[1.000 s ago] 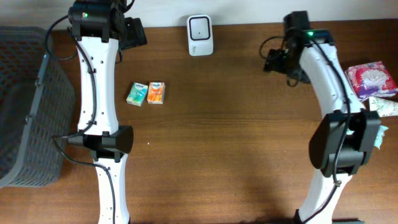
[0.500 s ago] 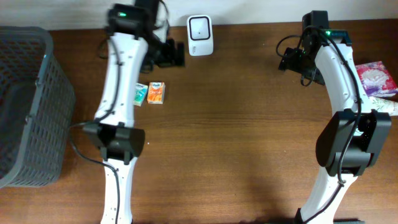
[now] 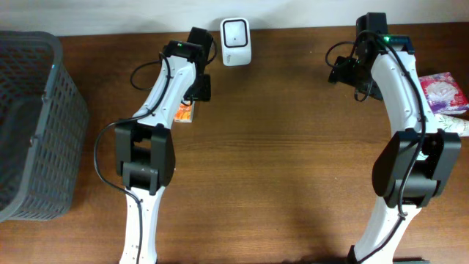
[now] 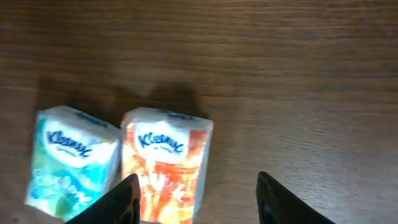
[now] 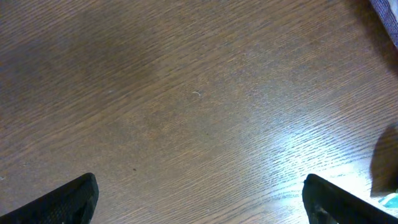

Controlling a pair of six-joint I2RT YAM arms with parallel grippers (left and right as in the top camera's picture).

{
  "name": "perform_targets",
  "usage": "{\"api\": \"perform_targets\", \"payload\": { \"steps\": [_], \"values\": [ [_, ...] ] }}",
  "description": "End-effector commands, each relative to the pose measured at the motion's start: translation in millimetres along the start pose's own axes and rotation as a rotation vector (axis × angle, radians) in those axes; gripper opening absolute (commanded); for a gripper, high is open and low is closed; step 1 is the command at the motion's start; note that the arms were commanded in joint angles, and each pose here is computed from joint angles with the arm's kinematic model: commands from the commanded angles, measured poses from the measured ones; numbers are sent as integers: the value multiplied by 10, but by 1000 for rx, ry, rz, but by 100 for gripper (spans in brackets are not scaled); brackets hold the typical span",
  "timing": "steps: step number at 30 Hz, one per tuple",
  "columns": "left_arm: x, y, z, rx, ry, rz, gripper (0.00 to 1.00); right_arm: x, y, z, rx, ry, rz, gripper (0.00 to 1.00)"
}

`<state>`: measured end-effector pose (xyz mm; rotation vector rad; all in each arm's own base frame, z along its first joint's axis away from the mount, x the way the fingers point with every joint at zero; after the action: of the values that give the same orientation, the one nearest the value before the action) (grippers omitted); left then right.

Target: Scan the item barcode

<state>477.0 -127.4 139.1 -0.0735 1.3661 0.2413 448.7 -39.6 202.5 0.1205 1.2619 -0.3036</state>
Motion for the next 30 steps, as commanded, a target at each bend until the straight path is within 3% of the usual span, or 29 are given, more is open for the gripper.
{"api": "perform_targets", "payload": {
  "steps": [1, 3, 5, 9, 12, 14, 16, 19, 22, 25, 28, 30],
  "values": [
    [294, -43, -63, -10, 76, -14, 58, 0, -18, 10, 10, -6, -20, 99],
    [462, -57, -103, -4, 108, 2, 57, 0, -18, 10, 10, -6, -20, 99],
    [574, -119, -159, 4, 162, -51, 48, 0, -18, 10, 10, -6, -20, 99],
    [455, -593, -370, 45, 313, -396, 38, 0, -18, 10, 9, -6, -20, 99],
    [92, -1350, -580, 102, 382, -778, 36, 0, -18, 10, 10, -6, -20, 99],
    [-479, -1904, -719, 222, 370, -1037, 42, 0, -18, 10, 10, -6, -20, 99],
    [-955, -2079, -744, 297, 280, -1086, 45, 0, -18, 10, 10, -6, -20, 99],
    [-1174, -1539, -342, 163, 98, -823, 47, 0, -18, 10, 10, -6, -20, 99],
    [-1066, -570, 111, -35, 31, -527, 46, 0, -18, 10, 10, -6, -20, 99],
    [-776, 464, 394, -174, -20, -117, 47, 0, -18, 10, 10, -6, -20, 99],
    [-610, 872, 421, -208, -12, 116, 49, 0, -18, 10, 10, -6, -20, 99],
    [-377, 831, 381, -86, 82, 75, 54, 0, -18, 10, 10, -6, -20, 99]
  ]
}}
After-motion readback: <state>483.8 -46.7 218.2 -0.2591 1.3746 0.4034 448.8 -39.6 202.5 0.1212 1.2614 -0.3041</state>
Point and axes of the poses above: each gripper's point midway between its finger pads, its own x axis out along the fingers, its own y axis along the line the jaws close on, z = x × y, the point moved 9 cm from there along -x, back along the fingers, and after that the axes turned 11 degrees about -x, right-handed, at the moved point
